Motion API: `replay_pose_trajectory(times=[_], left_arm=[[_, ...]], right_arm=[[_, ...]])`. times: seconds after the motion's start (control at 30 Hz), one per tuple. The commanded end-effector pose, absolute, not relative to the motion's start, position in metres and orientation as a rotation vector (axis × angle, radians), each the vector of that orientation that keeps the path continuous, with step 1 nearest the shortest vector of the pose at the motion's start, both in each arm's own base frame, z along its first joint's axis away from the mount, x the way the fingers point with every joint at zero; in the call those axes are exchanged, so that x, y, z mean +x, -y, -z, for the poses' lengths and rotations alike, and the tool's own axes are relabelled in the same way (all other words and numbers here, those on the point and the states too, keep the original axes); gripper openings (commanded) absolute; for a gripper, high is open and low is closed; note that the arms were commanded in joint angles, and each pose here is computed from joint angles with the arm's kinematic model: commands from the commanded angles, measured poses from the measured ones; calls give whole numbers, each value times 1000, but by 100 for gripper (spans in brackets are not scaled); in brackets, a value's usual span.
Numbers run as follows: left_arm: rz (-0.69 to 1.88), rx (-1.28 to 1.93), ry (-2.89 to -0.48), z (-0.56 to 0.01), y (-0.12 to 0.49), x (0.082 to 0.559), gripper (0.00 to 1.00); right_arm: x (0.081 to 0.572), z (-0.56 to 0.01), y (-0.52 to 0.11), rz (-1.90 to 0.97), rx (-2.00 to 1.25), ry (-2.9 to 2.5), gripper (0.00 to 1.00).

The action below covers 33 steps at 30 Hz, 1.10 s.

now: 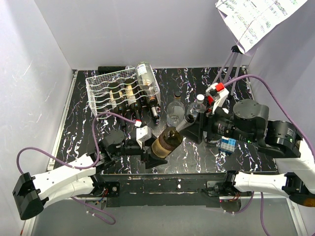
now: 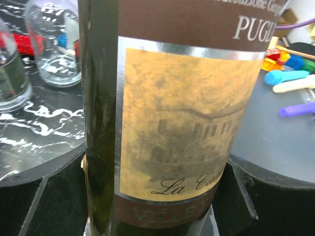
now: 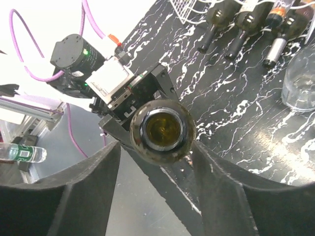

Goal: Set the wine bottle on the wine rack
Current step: Pick up the wine bottle from the center of the board.

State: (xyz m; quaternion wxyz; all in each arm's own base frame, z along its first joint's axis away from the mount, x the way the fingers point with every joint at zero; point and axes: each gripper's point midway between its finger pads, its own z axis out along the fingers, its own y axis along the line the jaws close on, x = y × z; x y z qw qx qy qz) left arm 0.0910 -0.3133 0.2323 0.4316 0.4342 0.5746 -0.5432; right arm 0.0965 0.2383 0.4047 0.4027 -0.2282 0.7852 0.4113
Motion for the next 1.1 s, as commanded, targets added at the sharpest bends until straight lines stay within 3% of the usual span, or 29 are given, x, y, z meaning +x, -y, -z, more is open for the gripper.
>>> replay_pose_trajectory(times=[0.0,0.4,1.07], left_arm=[[1203,1034,-1370,-264,303,110,0],[1047,1032,-1408,-266,284,120,0],[479,1167,-1294,-296,246,173,0]], right_arm=[[103,-427,-235,-1053,-529,-1904,71],[109,-443,-215,-979,-516,-1844,80],[104,-477,-181,-879,-610,-1753,84]])
